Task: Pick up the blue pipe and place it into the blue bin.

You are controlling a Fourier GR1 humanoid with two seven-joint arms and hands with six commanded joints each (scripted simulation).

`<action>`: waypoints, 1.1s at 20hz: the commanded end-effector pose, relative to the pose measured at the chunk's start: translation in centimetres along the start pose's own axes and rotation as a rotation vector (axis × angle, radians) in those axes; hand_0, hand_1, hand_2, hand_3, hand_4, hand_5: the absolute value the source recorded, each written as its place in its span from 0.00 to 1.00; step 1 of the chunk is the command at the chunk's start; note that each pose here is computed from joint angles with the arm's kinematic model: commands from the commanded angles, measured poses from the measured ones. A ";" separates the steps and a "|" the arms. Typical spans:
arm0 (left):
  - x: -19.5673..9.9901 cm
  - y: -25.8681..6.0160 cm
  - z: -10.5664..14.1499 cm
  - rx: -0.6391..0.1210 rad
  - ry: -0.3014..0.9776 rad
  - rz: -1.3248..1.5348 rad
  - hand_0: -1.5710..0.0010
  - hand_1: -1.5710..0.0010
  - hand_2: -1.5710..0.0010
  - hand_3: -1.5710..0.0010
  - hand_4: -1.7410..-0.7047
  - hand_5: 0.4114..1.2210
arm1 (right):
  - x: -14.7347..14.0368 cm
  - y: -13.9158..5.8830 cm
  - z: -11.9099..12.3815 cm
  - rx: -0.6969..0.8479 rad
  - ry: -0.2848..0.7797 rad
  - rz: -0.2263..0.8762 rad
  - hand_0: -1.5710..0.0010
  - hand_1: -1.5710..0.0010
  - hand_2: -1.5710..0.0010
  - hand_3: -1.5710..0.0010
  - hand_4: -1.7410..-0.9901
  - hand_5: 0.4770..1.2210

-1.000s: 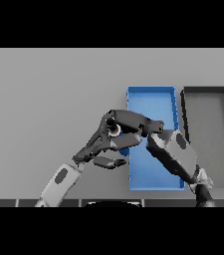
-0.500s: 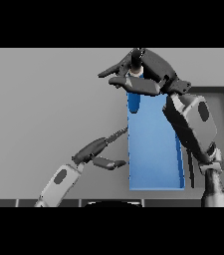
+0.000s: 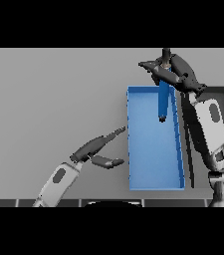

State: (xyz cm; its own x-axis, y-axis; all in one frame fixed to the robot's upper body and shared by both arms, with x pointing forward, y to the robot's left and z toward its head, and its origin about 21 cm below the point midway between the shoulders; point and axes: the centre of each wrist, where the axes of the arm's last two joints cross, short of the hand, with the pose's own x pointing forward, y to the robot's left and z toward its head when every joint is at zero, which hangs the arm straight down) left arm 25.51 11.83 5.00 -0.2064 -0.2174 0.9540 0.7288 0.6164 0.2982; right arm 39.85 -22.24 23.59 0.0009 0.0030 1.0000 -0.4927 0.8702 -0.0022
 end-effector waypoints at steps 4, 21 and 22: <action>0.1 0.0 0.1 0.005 0.001 0.003 1.00 1.00 1.00 1.00 0.84 0.08 | -4.4 -0.8 1.2 -0.119 0.179 -0.027 0.00 0.00 0.00 0.00 0.32 1.00; 0.1 -0.5 -0.1 0.000 -0.004 -0.004 1.00 1.00 1.00 1.00 0.83 0.10 | -12.7 -1.9 4.6 -0.149 0.796 0.090 0.83 0.84 0.84 0.90 0.72 0.72; 0.0 -0.3 -0.4 0.006 0.014 -0.006 1.00 1.00 1.00 1.00 0.83 0.10 | -12.4 -1.6 4.5 -0.135 0.791 0.132 0.87 0.87 0.88 0.92 0.75 0.68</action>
State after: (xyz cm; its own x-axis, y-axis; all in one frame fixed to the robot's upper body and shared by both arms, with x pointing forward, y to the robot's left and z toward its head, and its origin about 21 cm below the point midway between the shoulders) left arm 25.58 11.38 4.94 -0.2004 -0.2343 0.9513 0.7227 0.6202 0.3051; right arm 36.74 -25.87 11.25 0.5896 0.4134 0.6939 -0.4232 0.8898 -0.1706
